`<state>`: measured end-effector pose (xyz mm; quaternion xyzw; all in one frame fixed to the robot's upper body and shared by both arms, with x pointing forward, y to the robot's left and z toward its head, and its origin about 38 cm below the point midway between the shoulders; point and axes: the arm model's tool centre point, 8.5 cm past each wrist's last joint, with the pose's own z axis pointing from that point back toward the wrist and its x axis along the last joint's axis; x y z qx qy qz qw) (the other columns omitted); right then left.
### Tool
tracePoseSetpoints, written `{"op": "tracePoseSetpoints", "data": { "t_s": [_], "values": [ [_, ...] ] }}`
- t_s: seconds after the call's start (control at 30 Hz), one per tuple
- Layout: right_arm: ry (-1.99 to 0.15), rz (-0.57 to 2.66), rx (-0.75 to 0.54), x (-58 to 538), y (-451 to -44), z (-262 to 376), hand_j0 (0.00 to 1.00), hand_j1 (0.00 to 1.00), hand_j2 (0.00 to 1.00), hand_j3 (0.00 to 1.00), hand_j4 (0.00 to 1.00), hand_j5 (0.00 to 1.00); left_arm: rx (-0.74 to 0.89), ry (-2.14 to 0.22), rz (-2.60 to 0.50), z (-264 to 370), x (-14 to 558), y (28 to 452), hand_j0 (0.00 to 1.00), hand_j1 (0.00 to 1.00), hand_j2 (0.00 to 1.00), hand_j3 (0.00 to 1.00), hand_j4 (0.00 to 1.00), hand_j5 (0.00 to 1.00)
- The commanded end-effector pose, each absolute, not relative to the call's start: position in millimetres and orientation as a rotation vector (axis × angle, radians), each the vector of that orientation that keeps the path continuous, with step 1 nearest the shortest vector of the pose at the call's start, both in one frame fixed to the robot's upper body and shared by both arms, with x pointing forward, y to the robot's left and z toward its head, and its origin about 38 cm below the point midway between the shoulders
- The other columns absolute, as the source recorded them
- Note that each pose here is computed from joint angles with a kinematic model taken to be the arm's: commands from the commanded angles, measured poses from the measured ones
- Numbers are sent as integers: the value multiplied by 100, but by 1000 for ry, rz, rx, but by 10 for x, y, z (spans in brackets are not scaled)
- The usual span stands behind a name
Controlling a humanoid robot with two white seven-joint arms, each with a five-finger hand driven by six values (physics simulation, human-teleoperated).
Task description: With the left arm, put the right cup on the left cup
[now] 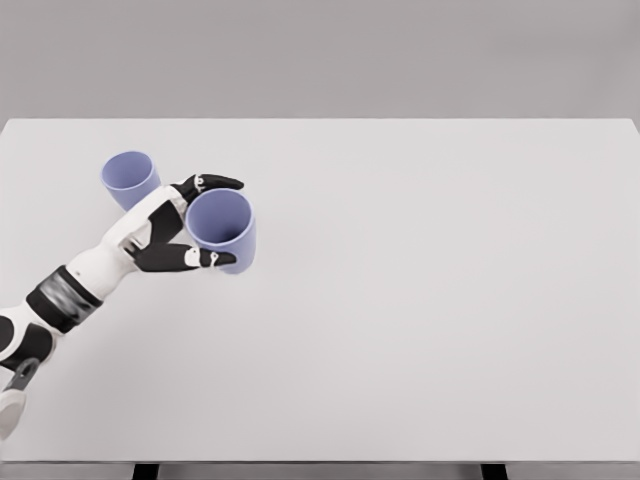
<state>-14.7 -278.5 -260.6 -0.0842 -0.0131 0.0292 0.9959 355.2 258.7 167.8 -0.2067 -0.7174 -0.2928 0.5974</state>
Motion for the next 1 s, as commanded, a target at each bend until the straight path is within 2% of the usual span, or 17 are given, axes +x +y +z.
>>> {"op": "tracePoseSetpoints", "data": {
  "t_s": [0.0, 0.97],
  "values": [
    [-26, 58, -168, -147, -2786, -2606, 100, 100, 100, 100, 100, 100, -477, -1660, -659, 1701, 3573, 2635, 73, 73, 73, 73, 73, 73],
    [-26, 58, -168, -147, -2786, -2606, 100, 100, 100, 100, 100, 100, -368, -1690, -598, 1895, 3899, 2979, 73, 73, 73, 73, 73, 73]
  ]
}}
